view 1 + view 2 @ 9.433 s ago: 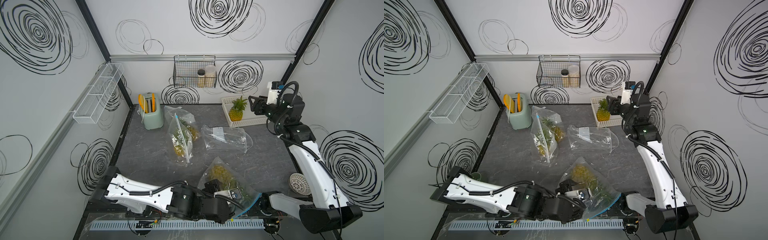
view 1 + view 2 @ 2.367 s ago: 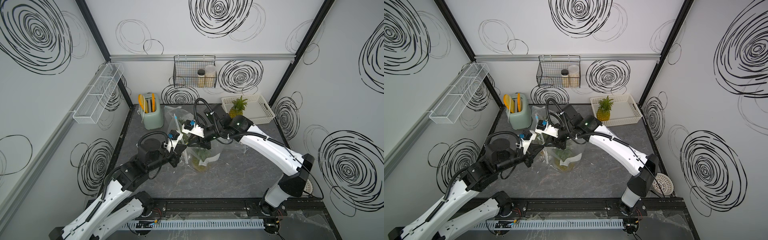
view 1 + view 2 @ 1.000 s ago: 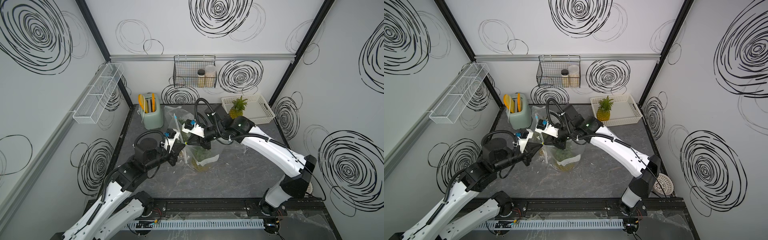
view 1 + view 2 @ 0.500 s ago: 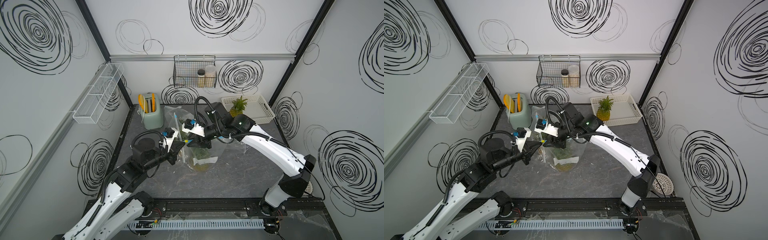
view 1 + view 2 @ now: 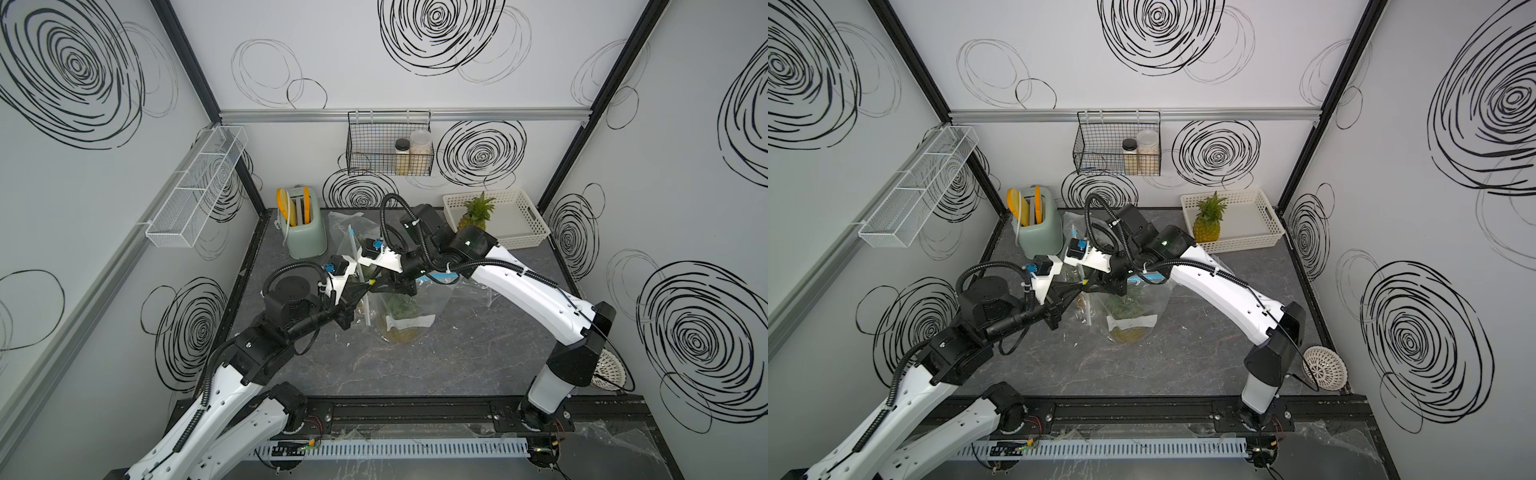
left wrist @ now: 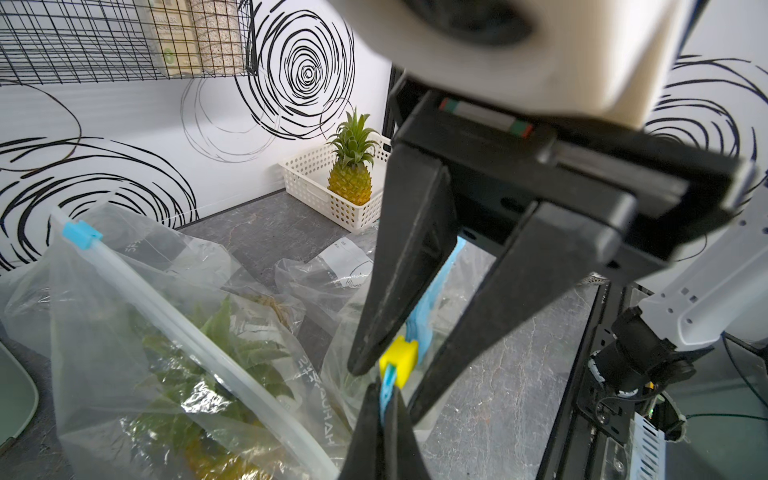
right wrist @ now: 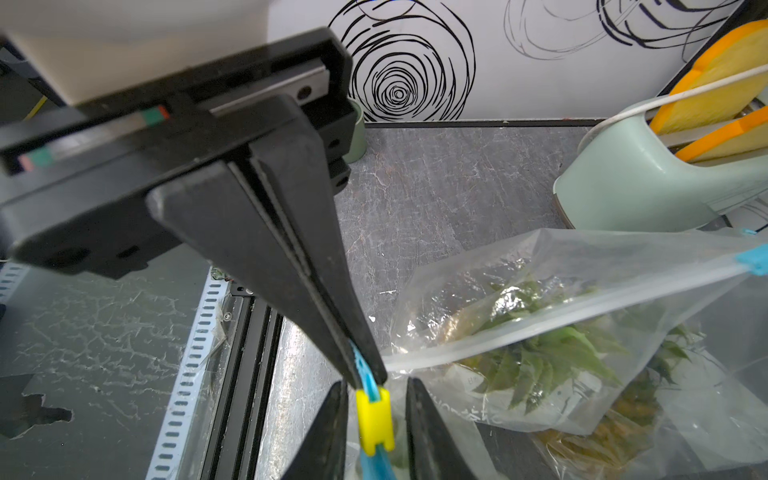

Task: Open the zip-top bag and take out the pineapple
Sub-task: Unzip the zipper on the zipper food storage bag.

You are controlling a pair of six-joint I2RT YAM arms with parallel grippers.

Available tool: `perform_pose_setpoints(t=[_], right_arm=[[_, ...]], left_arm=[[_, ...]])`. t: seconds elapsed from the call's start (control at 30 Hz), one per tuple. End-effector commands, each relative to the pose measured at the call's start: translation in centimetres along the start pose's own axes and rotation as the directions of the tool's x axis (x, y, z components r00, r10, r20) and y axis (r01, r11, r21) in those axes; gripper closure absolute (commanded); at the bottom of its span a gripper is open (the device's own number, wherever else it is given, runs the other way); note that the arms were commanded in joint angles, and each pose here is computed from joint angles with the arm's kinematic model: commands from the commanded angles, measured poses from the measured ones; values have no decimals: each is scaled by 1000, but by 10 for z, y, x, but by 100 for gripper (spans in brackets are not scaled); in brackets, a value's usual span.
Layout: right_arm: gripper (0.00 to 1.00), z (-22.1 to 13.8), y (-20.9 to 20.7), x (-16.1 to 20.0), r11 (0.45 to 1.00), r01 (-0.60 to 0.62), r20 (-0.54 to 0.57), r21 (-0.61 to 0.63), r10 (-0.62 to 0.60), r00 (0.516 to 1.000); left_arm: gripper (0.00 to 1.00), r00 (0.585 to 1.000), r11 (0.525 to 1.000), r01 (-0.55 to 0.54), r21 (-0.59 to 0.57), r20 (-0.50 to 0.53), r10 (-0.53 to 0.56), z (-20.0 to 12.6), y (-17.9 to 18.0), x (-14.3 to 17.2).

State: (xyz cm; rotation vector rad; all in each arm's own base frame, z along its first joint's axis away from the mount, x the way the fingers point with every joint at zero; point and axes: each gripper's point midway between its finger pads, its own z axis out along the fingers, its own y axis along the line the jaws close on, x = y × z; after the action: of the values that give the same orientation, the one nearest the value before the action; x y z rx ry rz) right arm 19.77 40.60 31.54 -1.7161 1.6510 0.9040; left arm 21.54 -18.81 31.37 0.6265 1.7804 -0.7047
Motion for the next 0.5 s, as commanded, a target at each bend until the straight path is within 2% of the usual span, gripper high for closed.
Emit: perform_pose_setpoints(t=[0.0,0.1,0.47], right_arm=[[73,-9,12,-13,999,20,32,-30,-19,999],[75,-11,11,-15,1000,22,37,-19,-21,999],[94,-12,7,-17,1000,7,40,-1,-7,999]], left_arm=[[100,992,999,-43,-10,115,43,-4,1,-27],[100,993,999,-41,-14,108,42,-4,2,-25],[100,994,999,-37,-25,103,39,-5,3,-22]])
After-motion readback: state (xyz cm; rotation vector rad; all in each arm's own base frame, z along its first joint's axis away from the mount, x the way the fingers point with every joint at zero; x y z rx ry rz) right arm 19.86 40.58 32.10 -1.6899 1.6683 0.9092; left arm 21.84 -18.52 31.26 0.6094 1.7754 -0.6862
